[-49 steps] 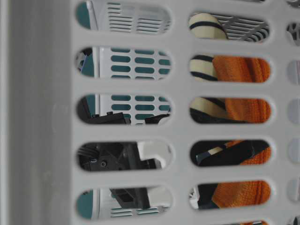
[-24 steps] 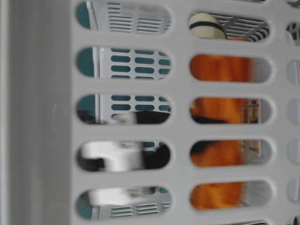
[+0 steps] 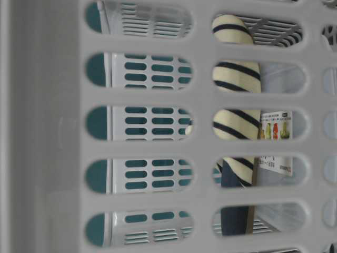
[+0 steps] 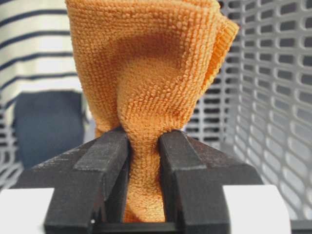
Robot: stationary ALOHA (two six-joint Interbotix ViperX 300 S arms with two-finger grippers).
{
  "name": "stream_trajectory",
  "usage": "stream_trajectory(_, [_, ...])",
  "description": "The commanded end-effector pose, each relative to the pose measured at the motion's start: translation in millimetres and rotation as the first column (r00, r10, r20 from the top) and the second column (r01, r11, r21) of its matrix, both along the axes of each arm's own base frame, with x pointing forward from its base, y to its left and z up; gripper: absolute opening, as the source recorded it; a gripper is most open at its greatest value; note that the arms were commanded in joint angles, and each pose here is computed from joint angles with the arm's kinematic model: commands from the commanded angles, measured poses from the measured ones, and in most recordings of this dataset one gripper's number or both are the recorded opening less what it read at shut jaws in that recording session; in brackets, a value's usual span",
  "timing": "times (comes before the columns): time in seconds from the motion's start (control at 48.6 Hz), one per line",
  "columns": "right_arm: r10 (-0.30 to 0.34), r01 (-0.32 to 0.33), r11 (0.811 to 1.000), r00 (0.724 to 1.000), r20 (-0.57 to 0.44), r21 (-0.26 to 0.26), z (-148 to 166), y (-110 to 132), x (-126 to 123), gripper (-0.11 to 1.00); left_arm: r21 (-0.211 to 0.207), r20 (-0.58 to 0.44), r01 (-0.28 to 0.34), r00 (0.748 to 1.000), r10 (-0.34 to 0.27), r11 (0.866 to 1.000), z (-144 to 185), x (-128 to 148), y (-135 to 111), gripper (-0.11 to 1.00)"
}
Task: Pick up the orange cloth from the shopping basket with the left arm.
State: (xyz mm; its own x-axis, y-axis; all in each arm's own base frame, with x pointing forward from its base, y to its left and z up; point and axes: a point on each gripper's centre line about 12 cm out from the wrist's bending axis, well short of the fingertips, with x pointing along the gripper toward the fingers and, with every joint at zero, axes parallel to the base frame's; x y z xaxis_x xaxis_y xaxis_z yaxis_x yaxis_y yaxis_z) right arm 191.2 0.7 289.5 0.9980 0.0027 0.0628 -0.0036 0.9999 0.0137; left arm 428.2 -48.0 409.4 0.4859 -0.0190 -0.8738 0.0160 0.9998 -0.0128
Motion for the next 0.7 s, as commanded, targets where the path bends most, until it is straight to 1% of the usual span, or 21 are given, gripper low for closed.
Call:
stream_trajectory(0.0, [0.001,-0.001,1.000,1.000,0.008,0.003,2.3,0.2,0.2,0.00,-0.003,0.034,-0.006,0.999,0.006,1.000,29.3,-8.7,2.1,0.15])
stream_trajectory(0.144, [0.001,-0.001,1.000,1.000,0.011,0.003,1.8,0.2,-1.3,0.00,-0.001,0.012,-0.008,1.000,0.008,1.000,30.3,-5.4,1.8,0.15])
stream_trajectory(0.679, [0.001,-0.001,1.000,1.000,0.017,0.003,3.4,0.2,-4.3,0.00,-0.001,0.012,-0.017,1.000,0.017,1.000,30.1,-4.1,5.5,0.15])
